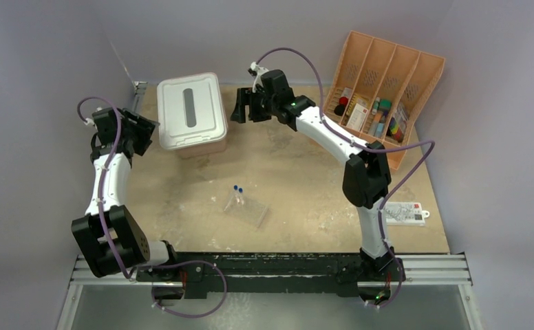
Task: Organize the chemistry lab equipment
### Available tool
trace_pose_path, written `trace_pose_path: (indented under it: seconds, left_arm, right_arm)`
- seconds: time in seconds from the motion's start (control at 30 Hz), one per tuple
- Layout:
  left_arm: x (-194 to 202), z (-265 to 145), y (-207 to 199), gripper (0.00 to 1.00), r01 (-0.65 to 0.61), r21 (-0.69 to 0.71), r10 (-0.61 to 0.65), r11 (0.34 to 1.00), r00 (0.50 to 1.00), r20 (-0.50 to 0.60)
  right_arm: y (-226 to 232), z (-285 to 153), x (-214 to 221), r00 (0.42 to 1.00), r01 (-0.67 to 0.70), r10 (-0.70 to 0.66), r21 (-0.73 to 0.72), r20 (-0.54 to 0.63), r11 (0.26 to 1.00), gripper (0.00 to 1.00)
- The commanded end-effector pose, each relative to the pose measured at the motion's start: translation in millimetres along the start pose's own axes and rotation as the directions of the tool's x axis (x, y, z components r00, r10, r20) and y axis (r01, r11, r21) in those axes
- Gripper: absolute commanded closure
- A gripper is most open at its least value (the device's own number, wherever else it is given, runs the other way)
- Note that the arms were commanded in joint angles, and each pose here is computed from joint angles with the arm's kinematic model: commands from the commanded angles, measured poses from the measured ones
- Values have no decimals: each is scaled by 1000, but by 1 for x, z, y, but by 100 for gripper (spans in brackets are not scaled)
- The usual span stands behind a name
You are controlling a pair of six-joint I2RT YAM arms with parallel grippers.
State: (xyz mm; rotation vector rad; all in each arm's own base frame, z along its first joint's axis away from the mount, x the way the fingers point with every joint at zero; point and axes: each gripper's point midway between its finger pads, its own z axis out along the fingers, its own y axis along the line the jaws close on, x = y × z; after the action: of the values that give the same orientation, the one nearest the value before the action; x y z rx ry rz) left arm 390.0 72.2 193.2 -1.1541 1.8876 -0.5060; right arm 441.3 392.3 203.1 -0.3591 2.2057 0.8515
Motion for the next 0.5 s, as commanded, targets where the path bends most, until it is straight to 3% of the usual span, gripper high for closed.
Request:
trace_pose_path:
  seconds: [0.0, 0.2, 0.47]
  left_arm:
    - [-16, -6, -9, 36, -66, 4, 66, 998, 997, 42]
    - [-6, 5, -6, 39, -75, 12, 76, 997, 997, -20]
    - [2, 19, -11, 60, -39, 46, 43, 998, 996, -81]
  right_arm:
    - [26, -9, -23, 997, 61, -57, -69, 54, 996, 25]
    - [31, 0, -18, 997, 70, -68, -69, 34, 995, 24]
    - [29, 25, -7, 995, 95, -95, -31, 5, 995, 24]
